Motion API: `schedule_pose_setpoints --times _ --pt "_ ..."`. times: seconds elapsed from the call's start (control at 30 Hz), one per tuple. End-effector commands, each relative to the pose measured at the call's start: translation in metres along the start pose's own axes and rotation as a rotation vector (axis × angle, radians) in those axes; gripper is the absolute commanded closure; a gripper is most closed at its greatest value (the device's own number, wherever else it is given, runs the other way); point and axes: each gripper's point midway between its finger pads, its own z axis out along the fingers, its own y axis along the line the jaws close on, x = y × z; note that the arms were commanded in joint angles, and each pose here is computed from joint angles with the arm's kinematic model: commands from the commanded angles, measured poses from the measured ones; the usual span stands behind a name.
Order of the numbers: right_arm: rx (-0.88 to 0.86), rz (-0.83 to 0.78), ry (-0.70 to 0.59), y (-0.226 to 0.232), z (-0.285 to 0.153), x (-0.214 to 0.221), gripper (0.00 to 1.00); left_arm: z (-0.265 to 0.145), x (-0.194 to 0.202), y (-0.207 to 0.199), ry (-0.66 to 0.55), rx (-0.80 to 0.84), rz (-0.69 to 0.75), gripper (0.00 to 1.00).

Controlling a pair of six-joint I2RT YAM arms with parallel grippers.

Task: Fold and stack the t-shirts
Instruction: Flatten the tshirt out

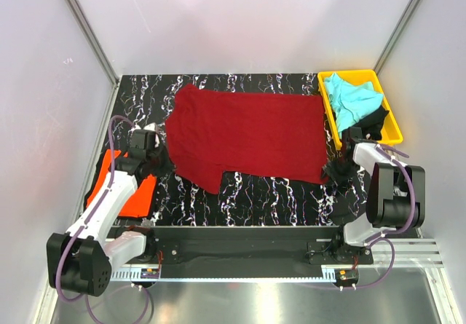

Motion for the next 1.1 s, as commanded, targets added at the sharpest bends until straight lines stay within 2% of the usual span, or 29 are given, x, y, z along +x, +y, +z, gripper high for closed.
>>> schedule_pose_setpoints --times 0.0,0.1,0.13,0.2,0.37,0.6,0.73,0.83,0.97,1.0,1.07 --pt "0.026 -0.031 -0.045 0.001 0.025 -0.013 0.72 -0.014 -0.032 -0.022 -0.092 0.069 0.036 1.0" --pt "0.024 -0.059 -0.034 0.0 0.025 -0.011 0.81 -0.02 -0.038 -0.024 -0.122 0.073 0.04 1.0" --pt "0.015 -0.063 -0.034 0.001 0.024 -0.011 0.91 -0.022 -0.04 -0.025 -0.13 0.077 0.041 1.0" --pt "0.001 -0.093 -0.04 0.003 0.02 -0.012 1.0 -0.028 -0.045 -0.027 -0.156 0.081 0.045 1.0" --pt "-0.109 -0.166 -0.004 0.017 -0.007 -0.001 1.0 -0.043 -0.069 -0.032 -0.247 0.071 0.041 1.0" --pt "-0.262 -0.338 -0.104 0.033 -0.094 -0.002 1.0 -0.095 -0.139 -0.059 -0.483 0.095 0.112 1.0" --pt "-0.316 -0.444 -0.141 0.032 -0.137 0.005 1.0 -0.142 -0.178 -0.093 -0.627 0.196 0.19 1.0" --pt "-0.381 -0.504 -0.184 0.029 -0.173 0.012 1.0 -0.195 -0.199 -0.125 -0.751 0.314 0.276 1.0" --pt "-0.544 -0.604 -0.263 0.03 -0.236 0.031 1.0 -0.276 -0.211 -0.156 -0.945 0.449 0.41 1.0" --pt "-0.575 -0.627 -0.267 0.027 -0.248 0.037 1.0 -0.313 -0.21 -0.162 -1.026 0.485 0.436 1.0" --pt "-0.685 -0.691 -0.315 0.023 -0.284 0.052 1.0 -0.353 -0.209 -0.165 -1.138 0.503 0.48 1.0"
